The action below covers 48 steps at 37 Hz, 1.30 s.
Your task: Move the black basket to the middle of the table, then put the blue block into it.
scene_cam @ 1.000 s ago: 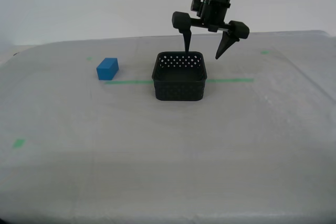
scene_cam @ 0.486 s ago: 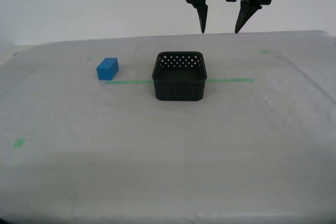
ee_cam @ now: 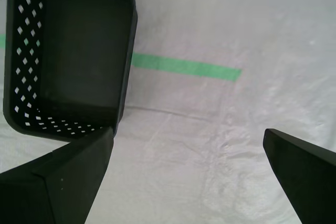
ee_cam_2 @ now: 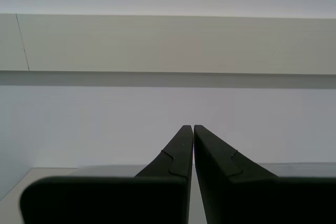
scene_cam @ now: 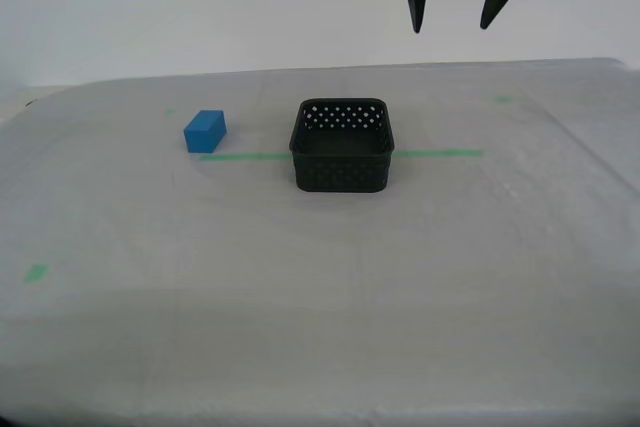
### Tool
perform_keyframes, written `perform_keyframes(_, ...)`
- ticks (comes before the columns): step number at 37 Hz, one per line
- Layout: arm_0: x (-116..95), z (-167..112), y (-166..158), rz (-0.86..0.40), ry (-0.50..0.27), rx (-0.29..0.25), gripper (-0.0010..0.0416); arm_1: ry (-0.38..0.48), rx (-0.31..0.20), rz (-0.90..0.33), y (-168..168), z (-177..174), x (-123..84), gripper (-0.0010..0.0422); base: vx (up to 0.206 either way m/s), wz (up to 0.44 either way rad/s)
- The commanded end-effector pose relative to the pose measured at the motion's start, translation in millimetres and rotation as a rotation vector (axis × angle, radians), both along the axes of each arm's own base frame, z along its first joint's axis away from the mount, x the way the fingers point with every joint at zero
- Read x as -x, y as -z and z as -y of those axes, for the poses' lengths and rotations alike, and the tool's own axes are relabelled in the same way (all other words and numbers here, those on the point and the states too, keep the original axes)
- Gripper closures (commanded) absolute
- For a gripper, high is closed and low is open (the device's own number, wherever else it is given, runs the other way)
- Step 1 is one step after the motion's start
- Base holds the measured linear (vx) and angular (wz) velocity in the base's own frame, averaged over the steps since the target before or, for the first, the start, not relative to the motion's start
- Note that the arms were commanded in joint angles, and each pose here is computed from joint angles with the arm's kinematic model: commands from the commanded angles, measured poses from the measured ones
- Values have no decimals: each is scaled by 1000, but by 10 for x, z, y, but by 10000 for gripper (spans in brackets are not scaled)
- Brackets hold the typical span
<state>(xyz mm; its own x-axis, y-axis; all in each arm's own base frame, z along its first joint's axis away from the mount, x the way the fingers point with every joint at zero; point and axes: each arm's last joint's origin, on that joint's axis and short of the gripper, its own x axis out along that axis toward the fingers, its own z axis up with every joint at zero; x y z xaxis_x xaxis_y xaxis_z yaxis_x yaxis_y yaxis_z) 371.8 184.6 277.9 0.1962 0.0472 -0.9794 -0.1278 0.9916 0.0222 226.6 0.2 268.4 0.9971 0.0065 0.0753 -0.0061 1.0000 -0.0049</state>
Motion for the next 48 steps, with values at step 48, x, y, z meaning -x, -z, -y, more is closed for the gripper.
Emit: perform_keyframes(48, 150, 1626, 36, 171, 131, -16, 5, 0, -2, 7, -10, 1, 0, 412, 0, 0)
